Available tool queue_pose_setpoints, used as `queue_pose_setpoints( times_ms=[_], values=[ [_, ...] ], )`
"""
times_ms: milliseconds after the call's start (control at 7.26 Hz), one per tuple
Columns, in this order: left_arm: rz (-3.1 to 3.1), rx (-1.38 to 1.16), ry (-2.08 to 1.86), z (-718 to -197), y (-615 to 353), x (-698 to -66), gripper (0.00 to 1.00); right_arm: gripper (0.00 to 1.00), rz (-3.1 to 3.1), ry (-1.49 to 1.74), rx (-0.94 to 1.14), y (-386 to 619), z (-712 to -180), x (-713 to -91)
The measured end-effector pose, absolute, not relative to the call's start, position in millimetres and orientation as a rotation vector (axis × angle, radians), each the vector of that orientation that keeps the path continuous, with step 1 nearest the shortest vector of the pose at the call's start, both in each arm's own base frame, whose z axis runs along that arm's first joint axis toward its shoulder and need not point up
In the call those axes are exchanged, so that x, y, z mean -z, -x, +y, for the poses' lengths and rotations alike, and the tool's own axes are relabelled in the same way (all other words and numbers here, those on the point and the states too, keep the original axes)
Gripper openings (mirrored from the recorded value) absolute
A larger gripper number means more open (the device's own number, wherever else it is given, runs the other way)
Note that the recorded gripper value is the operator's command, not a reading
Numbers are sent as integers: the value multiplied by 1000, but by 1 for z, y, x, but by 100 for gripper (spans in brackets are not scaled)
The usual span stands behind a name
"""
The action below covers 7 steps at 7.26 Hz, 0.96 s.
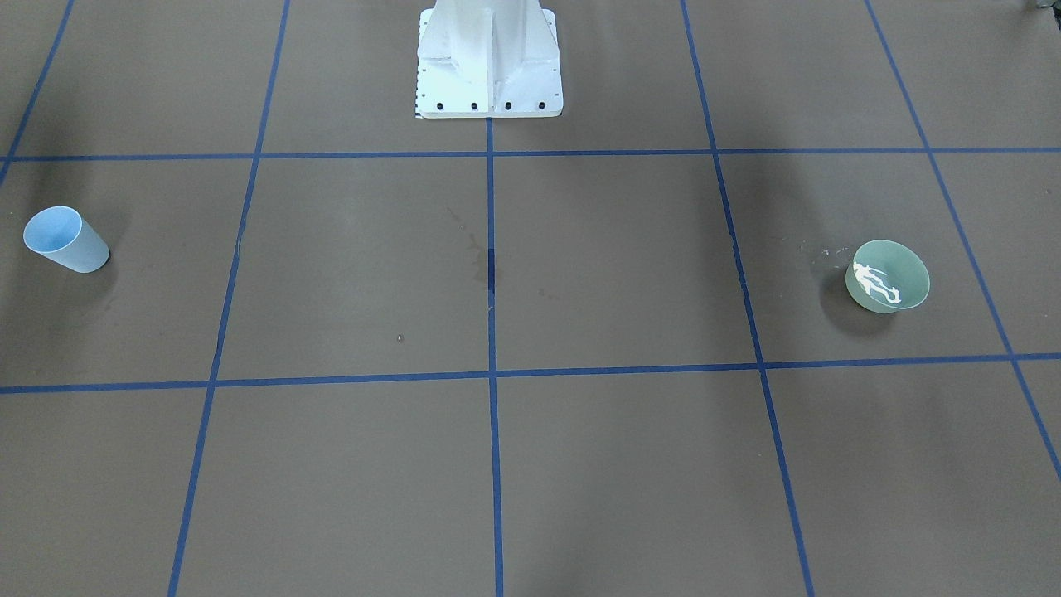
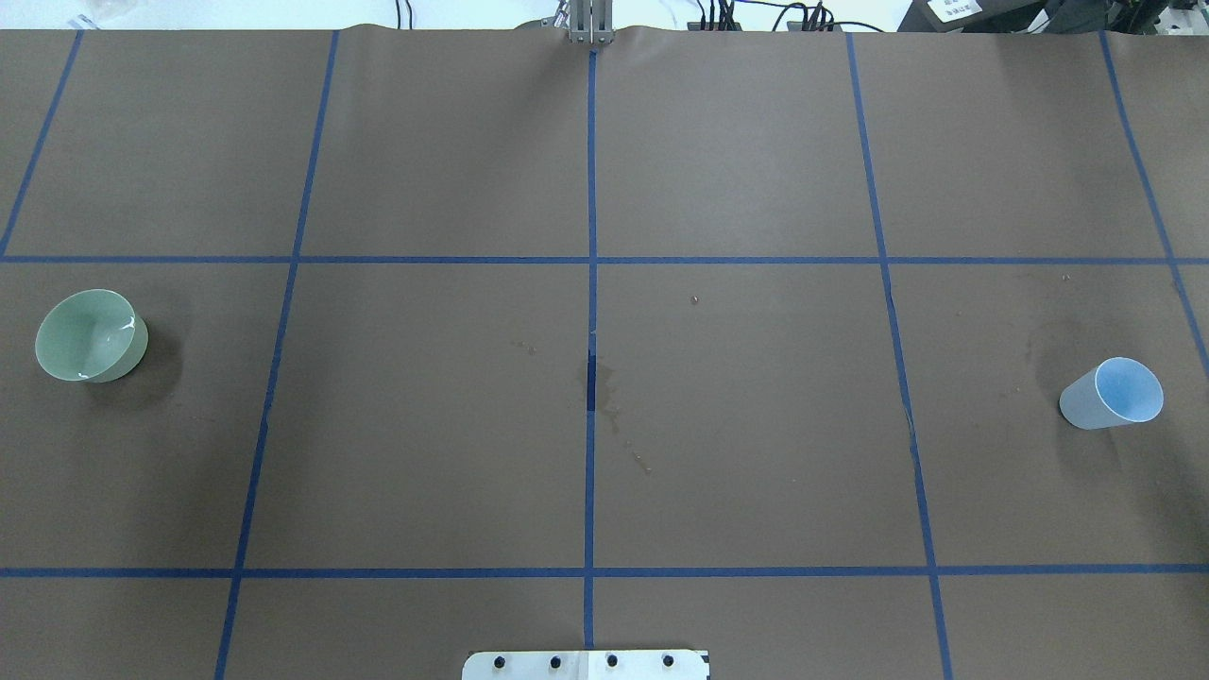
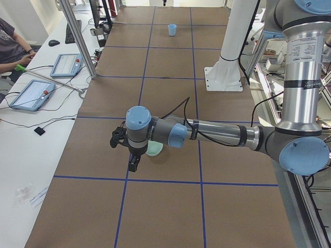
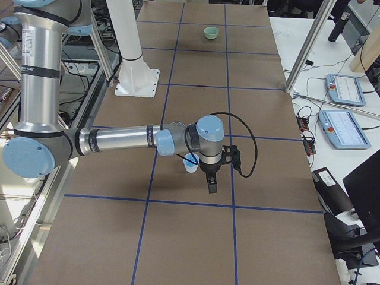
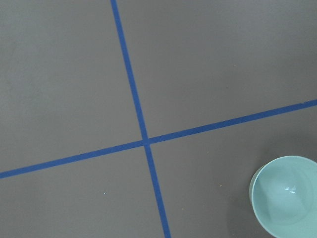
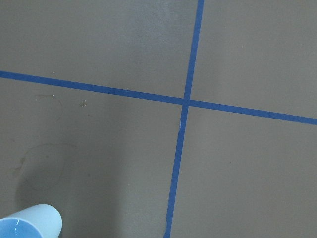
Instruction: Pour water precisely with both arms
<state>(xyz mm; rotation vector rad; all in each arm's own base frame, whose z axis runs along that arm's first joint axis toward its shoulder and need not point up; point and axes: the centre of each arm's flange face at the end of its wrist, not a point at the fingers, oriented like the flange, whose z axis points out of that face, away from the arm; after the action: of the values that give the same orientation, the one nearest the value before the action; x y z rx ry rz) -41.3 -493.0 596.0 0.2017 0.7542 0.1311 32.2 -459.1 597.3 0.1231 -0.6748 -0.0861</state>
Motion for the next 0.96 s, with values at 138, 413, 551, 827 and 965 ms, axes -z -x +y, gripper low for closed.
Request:
queue_pose_setpoints(
  times_ms=[138, 413, 551, 827, 965],
  values=[
    [757, -104, -176, -493, 42, -597, 100, 100, -675, -122, 82, -32, -459, -597],
    [769, -84, -152, -489, 41, -598, 100, 99, -684, -120, 77, -33, -459, -597],
    [776, -79, -139, -487, 40, -604, 100, 100, -702, -120, 74, -34, -458, -595],
    [773, -73, -133, -483, 41, -608, 100, 100, -726, -120, 73, -34, -457, -593],
    [770, -75, -139, -485, 41, -606, 100, 100, -731, -120, 73, -33, -457, -593]
  ],
)
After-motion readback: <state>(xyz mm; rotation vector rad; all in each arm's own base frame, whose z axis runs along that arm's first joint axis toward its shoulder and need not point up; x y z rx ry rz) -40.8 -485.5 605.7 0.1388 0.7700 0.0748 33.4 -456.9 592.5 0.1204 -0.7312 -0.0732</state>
